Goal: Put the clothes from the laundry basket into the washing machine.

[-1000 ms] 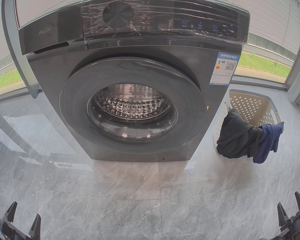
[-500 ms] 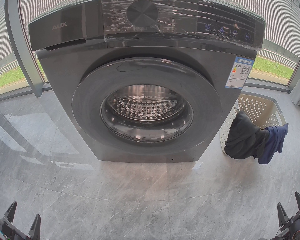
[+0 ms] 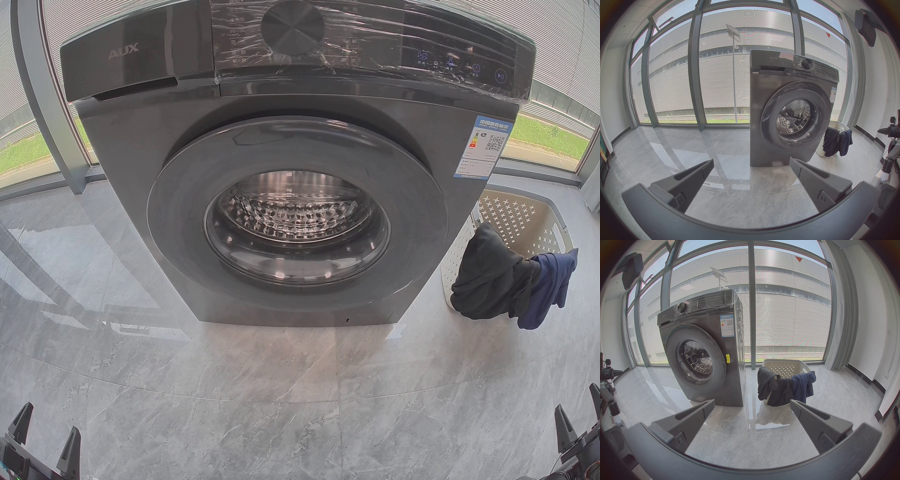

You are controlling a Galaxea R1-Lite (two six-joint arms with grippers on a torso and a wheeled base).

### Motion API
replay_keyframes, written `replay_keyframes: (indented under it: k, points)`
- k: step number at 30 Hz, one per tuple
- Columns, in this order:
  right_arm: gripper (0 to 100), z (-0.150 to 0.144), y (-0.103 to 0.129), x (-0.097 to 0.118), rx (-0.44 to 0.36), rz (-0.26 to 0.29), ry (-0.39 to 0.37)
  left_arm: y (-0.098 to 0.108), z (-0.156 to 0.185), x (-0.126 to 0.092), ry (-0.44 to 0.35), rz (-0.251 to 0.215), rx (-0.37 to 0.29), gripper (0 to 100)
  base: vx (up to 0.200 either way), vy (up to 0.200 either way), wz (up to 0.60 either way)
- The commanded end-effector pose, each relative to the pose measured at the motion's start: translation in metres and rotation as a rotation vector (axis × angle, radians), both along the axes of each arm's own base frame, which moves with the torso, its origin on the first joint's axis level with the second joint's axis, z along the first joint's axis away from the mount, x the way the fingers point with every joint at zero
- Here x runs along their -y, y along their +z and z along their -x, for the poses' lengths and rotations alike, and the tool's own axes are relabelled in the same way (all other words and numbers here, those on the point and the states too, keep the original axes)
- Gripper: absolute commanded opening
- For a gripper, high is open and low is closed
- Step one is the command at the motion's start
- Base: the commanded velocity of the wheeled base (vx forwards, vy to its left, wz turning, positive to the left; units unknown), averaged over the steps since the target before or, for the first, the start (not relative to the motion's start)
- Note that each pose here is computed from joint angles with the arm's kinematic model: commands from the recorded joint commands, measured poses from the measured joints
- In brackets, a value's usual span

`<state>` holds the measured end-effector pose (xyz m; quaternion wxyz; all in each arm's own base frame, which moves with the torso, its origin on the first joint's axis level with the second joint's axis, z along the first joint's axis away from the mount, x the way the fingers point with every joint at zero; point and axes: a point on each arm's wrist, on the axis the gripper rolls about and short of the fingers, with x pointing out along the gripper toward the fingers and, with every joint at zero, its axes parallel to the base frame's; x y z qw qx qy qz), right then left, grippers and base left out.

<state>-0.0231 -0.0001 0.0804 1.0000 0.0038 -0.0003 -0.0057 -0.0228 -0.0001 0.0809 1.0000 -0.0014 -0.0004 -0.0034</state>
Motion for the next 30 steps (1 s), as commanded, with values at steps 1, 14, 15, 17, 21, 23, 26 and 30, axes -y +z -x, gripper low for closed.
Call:
replay_keyframes:
  k: [1, 14, 15, 17, 21, 23, 26, 30]
  points:
    - [100, -0.0003, -0.0052, 0.0000, -0.004, 0.000, 0.001, -0.0052, 0.0000, 0.0000, -0.001, 0.000, 0.001, 100, 0.000, -0.200, 0.00]
    - [100, -0.0003, -0.0052, 0.0001, -0.004, 0.000, -0.001, -0.0052, -0.0001, 0.0002, -0.010, 0.005, -0.001, 100, 0.000, -0.123, 0.00]
    - [100, -0.0003, -0.0052, 0.0000, -0.004, 0.000, 0.001, -0.0052, -0.0001, 0.0002, -0.010, 0.008, -0.001, 100, 0.000, 0.000, 0.00]
    - [100, -0.0003, -0.0052, 0.0000, -0.004, 0.000, 0.001, -0.0053, -0.0001, 0.0002, -0.012, 0.008, -0.002, 100, 0.000, 0.200, 0.00]
    - [100, -0.0003, -0.0052, 0.0001, -0.004, 0.000, -0.001, -0.0053, -0.0001, 0.0002, -0.012, 0.008, -0.002, 100, 0.000, 0.200, 0.00]
    - [100, -0.0003, -0.0052, 0.0000, -0.004, 0.000, 0.001, -0.0053, -0.0001, 0.0002, -0.012, 0.008, -0.002, 100, 0.000, 0.200, 0.00]
    - [100, -0.0003, -0.0052, 0.0001, -0.004, 0.000, -0.001, -0.0053, -0.0001, 0.0002, -0.013, 0.008, -0.002, 100, 0.000, 0.200, 0.00]
    - [100, -0.0003, -0.0052, 0.0000, -0.004, 0.000, 0.001, -0.0053, -0.0001, 0.0002, -0.010, 0.005, -0.002, 100, 0.000, 0.200, 0.00]
